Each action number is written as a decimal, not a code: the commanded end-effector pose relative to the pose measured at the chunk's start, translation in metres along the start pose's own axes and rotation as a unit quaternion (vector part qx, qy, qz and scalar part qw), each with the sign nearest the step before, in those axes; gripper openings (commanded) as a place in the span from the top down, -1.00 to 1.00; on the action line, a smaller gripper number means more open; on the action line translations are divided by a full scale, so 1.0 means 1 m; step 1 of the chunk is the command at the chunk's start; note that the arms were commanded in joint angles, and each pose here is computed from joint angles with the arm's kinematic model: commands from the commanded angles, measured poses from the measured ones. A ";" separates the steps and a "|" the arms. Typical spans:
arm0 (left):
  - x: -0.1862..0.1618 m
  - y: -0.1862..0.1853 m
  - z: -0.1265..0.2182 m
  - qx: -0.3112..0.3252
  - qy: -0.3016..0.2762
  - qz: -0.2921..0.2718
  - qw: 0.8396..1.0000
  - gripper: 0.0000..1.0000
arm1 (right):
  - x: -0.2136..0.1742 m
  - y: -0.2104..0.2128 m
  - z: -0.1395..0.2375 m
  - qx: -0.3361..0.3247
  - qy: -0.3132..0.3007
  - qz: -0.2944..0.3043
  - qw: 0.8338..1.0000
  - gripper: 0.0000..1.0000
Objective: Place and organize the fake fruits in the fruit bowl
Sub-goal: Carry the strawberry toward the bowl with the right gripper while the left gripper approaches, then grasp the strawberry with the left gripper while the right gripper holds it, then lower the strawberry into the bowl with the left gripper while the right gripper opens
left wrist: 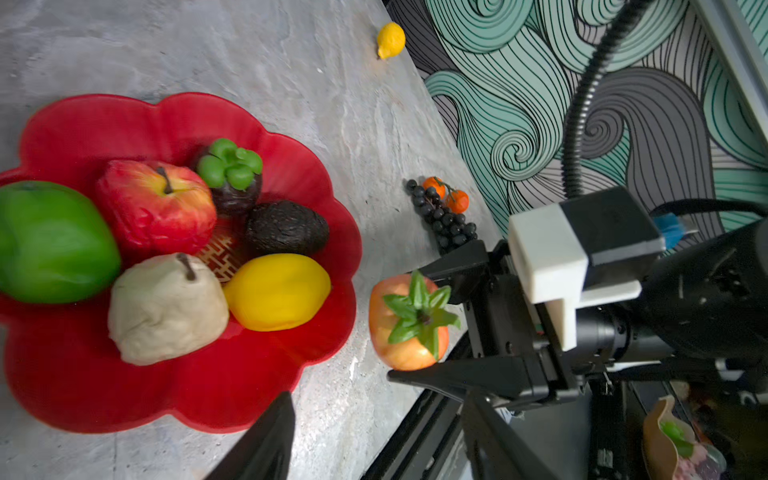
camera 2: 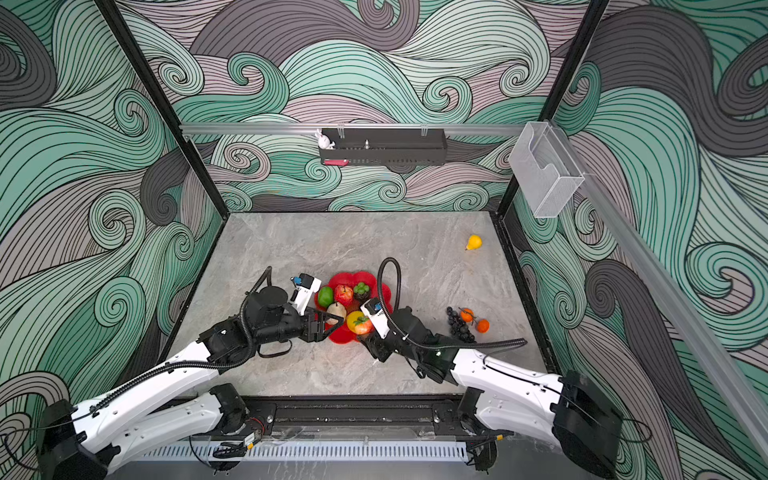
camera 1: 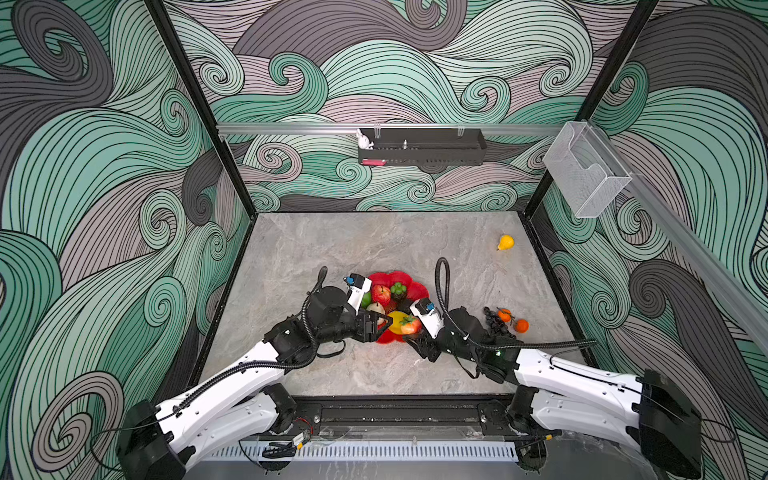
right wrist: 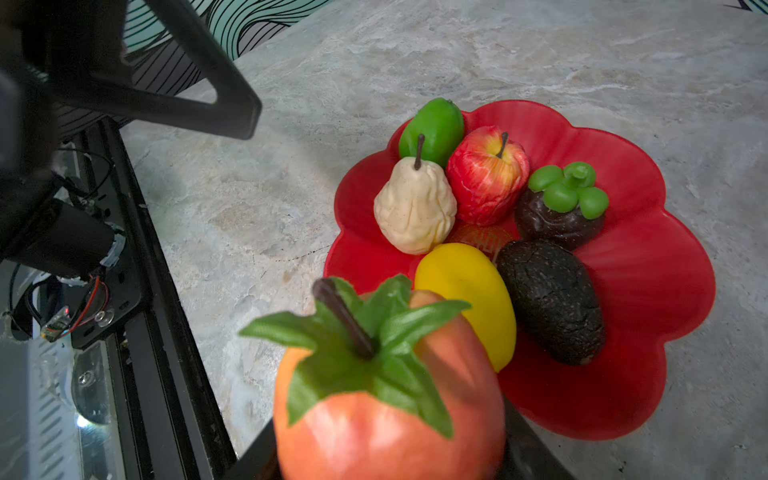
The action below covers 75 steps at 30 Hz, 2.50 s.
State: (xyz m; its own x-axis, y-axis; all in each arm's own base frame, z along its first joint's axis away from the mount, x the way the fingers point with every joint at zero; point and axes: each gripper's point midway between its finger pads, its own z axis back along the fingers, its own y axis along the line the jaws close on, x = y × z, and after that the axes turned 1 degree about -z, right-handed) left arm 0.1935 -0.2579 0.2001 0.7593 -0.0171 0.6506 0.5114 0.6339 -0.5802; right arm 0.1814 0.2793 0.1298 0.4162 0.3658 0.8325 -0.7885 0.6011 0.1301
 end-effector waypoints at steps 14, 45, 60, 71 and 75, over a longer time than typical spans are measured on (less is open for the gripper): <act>0.013 -0.026 -0.019 -0.017 0.010 -0.040 0.999 0.34 | 0.012 0.009 -0.003 -0.011 -0.033 0.040 0.999 0.06; -0.005 -0.025 -0.038 -0.006 0.065 -0.047 0.997 0.66 | 0.010 0.011 -0.006 -0.016 -0.027 0.049 0.998 0.08; -0.007 -0.029 -0.039 -0.012 0.067 -0.051 0.996 1.00 | 0.010 0.006 -0.007 -0.030 -0.024 0.043 0.998 -0.04; 0.000 0.011 -0.010 0.092 0.009 -0.039 0.995 1.00 | 0.012 0.008 0.018 -0.017 -0.051 0.062 0.997 -0.93; -0.002 0.048 0.008 0.184 -0.026 -0.001 0.983 1.00 | 0.011 -0.007 0.024 -0.049 -0.062 0.048 0.996 -0.97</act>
State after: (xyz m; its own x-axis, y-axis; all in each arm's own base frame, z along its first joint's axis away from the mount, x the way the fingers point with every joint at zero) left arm 0.2036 -0.2558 0.1940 0.7229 -0.0491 0.6892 0.4761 0.7583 -0.4454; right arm 0.1756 0.2717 0.1582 0.2691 0.3297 0.9049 -0.7976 0.6029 0.0176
